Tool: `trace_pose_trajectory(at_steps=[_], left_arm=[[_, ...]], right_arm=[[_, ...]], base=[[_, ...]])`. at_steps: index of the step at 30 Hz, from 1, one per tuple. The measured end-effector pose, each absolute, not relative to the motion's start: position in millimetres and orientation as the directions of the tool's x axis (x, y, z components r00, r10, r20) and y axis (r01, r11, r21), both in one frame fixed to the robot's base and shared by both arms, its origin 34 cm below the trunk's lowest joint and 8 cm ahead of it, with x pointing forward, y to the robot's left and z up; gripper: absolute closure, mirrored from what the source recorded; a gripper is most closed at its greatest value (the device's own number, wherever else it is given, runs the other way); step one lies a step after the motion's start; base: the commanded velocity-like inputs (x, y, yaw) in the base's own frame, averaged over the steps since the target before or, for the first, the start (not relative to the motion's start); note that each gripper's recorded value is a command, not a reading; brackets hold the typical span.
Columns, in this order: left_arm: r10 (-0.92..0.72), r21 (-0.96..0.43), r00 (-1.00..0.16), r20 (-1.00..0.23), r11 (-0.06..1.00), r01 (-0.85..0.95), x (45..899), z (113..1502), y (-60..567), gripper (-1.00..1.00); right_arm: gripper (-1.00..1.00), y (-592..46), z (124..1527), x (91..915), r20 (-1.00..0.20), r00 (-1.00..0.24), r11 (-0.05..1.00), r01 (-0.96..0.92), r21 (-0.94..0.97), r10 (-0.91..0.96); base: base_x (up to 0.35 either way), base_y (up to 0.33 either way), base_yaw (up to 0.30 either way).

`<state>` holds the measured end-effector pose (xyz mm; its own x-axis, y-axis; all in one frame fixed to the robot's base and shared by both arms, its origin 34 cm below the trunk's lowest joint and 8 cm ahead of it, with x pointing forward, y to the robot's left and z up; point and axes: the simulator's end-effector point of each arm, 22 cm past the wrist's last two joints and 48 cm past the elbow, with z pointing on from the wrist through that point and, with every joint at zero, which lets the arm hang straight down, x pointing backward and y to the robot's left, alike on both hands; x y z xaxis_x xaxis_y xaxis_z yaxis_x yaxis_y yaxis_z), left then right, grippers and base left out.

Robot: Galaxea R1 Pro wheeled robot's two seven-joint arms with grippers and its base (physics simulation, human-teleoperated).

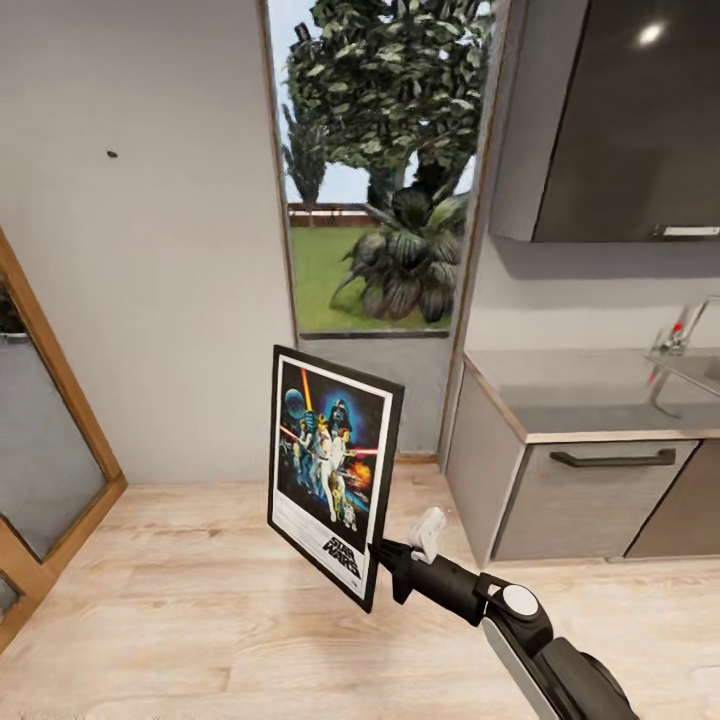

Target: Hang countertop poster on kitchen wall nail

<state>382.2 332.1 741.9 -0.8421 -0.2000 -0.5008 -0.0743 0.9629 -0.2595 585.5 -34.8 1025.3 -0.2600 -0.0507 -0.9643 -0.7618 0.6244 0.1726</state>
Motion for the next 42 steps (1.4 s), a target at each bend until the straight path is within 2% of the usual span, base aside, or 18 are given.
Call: trace_pose_trajectory(at_steps=[8, 42], left_arm=[[-0.21, -0.273, -0.858, -0.468, 0.958, -0.085, 386.2, 742.2, 331.3, -1.0], [-0.211, -0.269, -0.859, -0.466, 0.959, -0.089, 379.2, 734.9, 333.5, -1.0]], right_arm=[[1.0, -23.8, 1027.6, 584.5, -0.963, -0.268, 0.618, -0.762, 0.195, -0.028], [1.0, -26.5, 1008.7, 583.8, -0.951, -0.305, 0.628, -0.748, 0.214, -0.039]], base=[[0.136, 0.324, 0.122], [0.099, 0.34, 0.002]])
